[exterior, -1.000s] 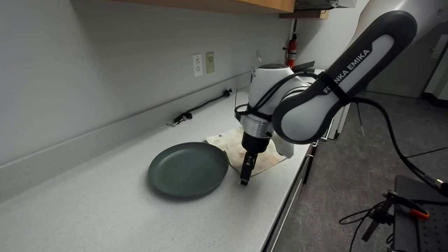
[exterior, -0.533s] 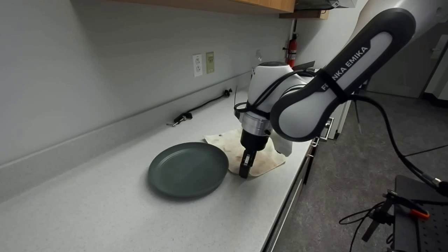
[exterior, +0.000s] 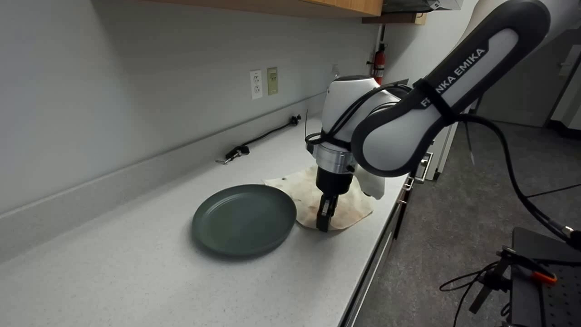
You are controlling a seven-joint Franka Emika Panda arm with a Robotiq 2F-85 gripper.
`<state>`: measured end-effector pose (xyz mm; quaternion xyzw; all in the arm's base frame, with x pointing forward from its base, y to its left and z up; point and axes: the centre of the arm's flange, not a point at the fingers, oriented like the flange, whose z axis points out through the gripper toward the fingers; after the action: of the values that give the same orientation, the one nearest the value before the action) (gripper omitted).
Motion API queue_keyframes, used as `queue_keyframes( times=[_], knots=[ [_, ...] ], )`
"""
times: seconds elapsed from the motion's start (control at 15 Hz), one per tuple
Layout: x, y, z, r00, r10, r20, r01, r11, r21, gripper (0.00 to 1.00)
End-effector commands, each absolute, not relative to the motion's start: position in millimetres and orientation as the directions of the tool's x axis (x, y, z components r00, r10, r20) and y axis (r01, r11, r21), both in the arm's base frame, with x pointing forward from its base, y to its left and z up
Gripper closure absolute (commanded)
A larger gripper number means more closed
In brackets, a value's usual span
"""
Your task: Fold the towel into a triangle twice
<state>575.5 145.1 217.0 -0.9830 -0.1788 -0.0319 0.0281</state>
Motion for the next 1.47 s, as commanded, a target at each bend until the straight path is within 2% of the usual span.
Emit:
queue_keyframes(
  times=[0.0, 0.27, 0.53, 1.0, 1.4],
  knots=[
    [542.6, 150.5, 242.1, 0.92, 0.392, -0.01, 0.389, -0.915, -0.105, 0.97],
    [523.3, 164.3, 262.4, 0.895, 0.442, -0.054, 0.429, -0.888, -0.167, 0.97],
    [517.3, 158.9, 287.8, 0.88, 0.47, -0.071, 0.455, -0.876, -0.163, 0.97],
    [541.2, 95.3, 301.1, 0.901, 0.427, -0.07, 0.433, -0.889, 0.149, 0.97],
    [565.3, 63.2, 293.6, 0.925, 0.374, -0.067, 0.373, -0.859, 0.352, 0.97]
  ],
)
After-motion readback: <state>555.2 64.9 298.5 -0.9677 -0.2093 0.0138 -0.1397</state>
